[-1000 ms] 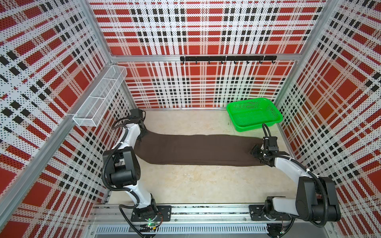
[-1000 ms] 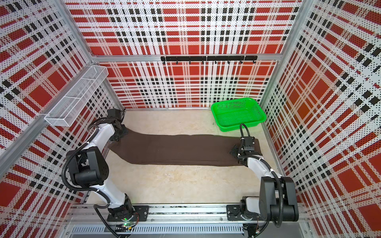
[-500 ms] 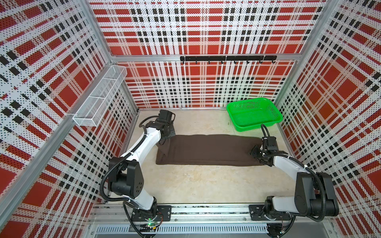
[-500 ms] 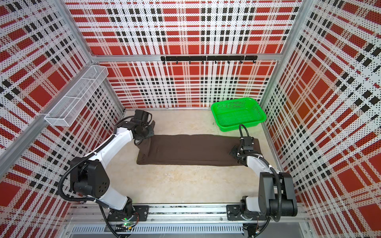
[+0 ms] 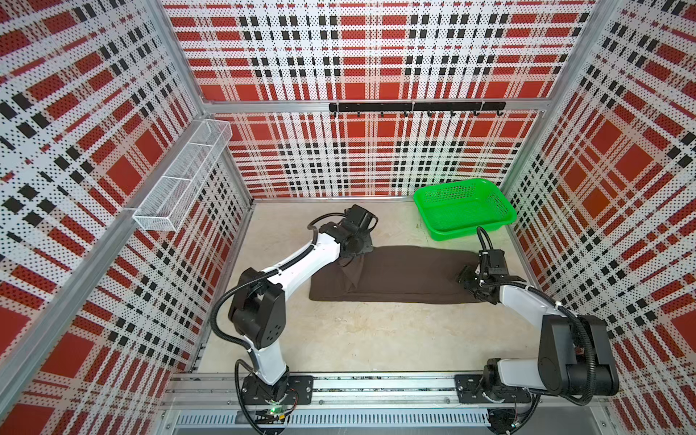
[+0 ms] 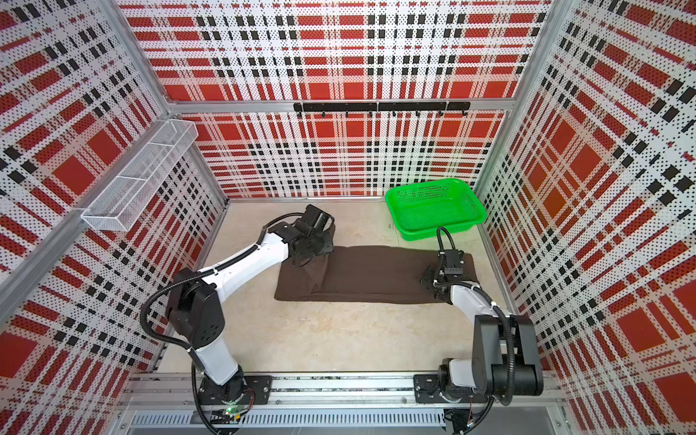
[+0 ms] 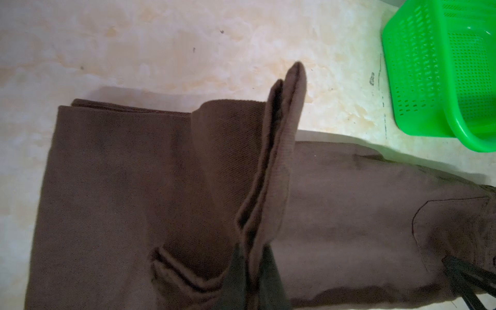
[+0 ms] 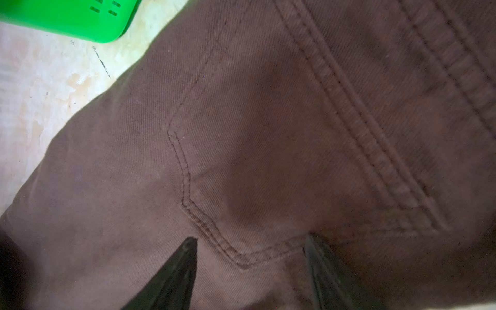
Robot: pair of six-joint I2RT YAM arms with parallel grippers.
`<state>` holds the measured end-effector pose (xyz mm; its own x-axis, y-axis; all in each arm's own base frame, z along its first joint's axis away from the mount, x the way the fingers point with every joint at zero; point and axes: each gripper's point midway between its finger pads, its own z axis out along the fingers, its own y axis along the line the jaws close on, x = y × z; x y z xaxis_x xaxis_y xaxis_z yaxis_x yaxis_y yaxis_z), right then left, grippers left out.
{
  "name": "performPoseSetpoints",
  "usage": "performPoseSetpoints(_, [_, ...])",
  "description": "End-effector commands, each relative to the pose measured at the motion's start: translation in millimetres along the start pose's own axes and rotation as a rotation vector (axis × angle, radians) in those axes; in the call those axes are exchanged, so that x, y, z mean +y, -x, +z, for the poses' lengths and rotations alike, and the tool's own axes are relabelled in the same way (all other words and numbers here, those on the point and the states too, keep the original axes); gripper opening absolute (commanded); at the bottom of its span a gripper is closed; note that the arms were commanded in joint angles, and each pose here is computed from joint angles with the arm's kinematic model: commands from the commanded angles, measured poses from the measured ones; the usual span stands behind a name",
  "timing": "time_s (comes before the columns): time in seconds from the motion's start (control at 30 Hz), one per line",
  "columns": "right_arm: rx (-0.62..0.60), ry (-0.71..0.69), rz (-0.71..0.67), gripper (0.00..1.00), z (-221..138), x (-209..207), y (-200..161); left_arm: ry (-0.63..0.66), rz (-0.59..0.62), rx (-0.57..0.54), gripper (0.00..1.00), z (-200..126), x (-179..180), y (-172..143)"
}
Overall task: Fold and stack the trousers
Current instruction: Fold the trousers at the center of the table.
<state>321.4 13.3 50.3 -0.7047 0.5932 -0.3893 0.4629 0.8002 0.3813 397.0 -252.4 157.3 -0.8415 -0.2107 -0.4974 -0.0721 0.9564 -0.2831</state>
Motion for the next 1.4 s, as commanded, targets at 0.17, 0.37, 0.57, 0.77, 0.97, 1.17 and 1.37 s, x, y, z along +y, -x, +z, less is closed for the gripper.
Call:
performPoseSetpoints(0.17, [-0.019, -0.003, -0.016, 0.67, -5.2, 0.4, 1.3, -0.049, -0.034, -0.014, 0.0, 20.3, -37.8, -7.4])
performPoseSetpoints(0.37, [-0.017, 0.0, -0.016, 0.67, -4.5, 0.7, 0.6, -0.026, -0.024, 0.015, 0.0, 41.3, -39.1, -22.9])
performPoseSetpoints(0.57, [-0.013, -0.001, -0.015, 0.67, -4.1, 0.8, 0.2, -0.044, -0.022, 0.041, 0.0, 59.2, -50.1, -33.9])
performPoseSetpoints(0.77, [-0.015, -0.007, -0.018, 0.67, -5.2, -0.7, -0.2, -0.053, 0.0, 0.069, 0.0, 68.5, -62.6, -49.1])
performPoseSetpoints(0.97, [-0.015, -0.004, -0.015, 0.67, -5.4, -0.2, -0.2, -0.087, 0.018, 0.097, 0.22, 66.9, -74.3, -60.6])
performPoseSetpoints(1.17, [-0.03, 0.016, -0.017, 0.68, -11.7, 7.2, 6.3, -0.2, 0.057, 0.022, 0.61, 24.0, -108.5, -33.0])
performPoseSetpoints(1.37, [-0.047, 0.074, -0.097, 0.69, -23.7, 42.9, 7.5, -0.23, 0.054, -0.134, 0.81, -35.1, -103.1, 16.4])
